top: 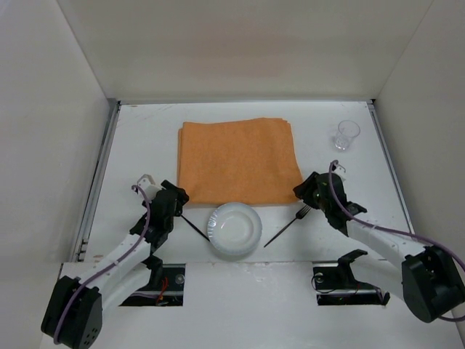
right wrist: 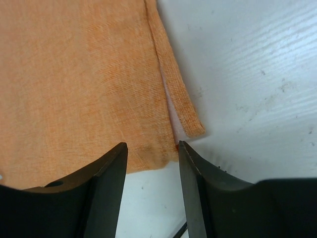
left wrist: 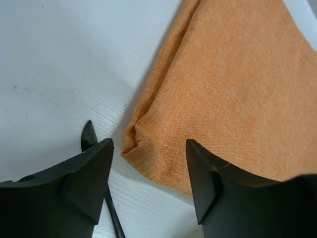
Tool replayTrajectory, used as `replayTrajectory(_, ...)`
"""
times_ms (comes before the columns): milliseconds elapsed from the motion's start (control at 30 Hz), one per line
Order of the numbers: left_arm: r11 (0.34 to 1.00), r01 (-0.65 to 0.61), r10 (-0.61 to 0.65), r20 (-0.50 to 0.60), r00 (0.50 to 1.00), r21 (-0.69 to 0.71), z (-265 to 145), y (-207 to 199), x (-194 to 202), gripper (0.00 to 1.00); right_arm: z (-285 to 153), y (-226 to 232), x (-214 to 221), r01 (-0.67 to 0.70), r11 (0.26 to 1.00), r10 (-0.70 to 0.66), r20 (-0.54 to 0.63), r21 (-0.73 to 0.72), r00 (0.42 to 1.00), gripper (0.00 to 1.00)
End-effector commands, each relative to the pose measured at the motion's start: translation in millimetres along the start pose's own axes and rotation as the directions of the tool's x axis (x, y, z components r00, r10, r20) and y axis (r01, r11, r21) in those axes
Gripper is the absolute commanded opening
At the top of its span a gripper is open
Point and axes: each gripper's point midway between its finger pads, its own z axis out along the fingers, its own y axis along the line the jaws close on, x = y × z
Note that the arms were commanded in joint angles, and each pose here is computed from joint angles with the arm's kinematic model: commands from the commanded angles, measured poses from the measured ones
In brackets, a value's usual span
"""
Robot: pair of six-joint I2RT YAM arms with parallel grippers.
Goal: Set the dinner table for one person
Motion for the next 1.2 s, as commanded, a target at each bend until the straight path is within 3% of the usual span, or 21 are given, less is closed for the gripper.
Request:
replayTrajectory(0,0.999,-0.045,0.043,0.079,0.996,0.028,-8,-19,-29,0.60,-10,20,-38,0.028,0.999,-0.026,0.109,-0.022,0.994,0.52)
replayTrajectory(333,0.995,-0.061,0.035,0.292,0.956,0.083,-31,-54,-97,0.74,-44,47,-87,0.080,0.994,-0.058,0.265,-0.075,0.963,0.52)
replayTrajectory(400,0.995,-0.060,0.032,0.325,0.945,0.078,-31,-55,-107,0.75,-49,52,-91,0.098,0.992,-0.071,0.275,-0.083,0.959,0.48)
replayTrajectory(500,0.996,-0.045,0.016,0.339,0.941,0.075,-25,-53,-108,0.75,-52,55,-99,0.107,0.992,-0.083,0.281,-0.073,0.956,0.30)
replayTrajectory(533,0.996,-0.045,0.018,0.331,0.943,0.073,-22,-52,-104,0.69,-51,58,-100,0.109,0.992,-0.085,0.278,-0.072,0.957,0.25)
replayTrajectory(667,0.998,-0.046,0.029,0.297,0.954,0.050,-12,-46,-91,0.22,-45,65,-103,0.122,0.991,-0.105,0.262,-0.048,0.959,0.12)
replayTrajectory(733,0.998,-0.045,0.030,0.294,0.955,0.045,-11,-46,-91,0.15,-40,70,-101,0.128,0.991,-0.114,0.248,-0.042,0.962,0.10)
replayTrajectory(833,0.998,-0.042,0.029,0.304,0.952,0.037,-11,-44,-91,0.14,-29,84,-90,0.164,0.985,-0.153,0.202,-0.043,0.967,0.09)
replayTrajectory(1000,1.000,-0.003,-0.002,0.334,0.943,0.013,-8,-29,-97,0.18,-26,112,-38,0.315,0.944,-0.309,0.064,-0.100,0.949,0.16)
replayTrajectory(1167,0.999,0.021,-0.033,0.341,0.939,0.038,-11,-25,-95,0.22,-52,121,29,0.412,0.865,-0.442,-0.047,-0.286,0.896,0.46)
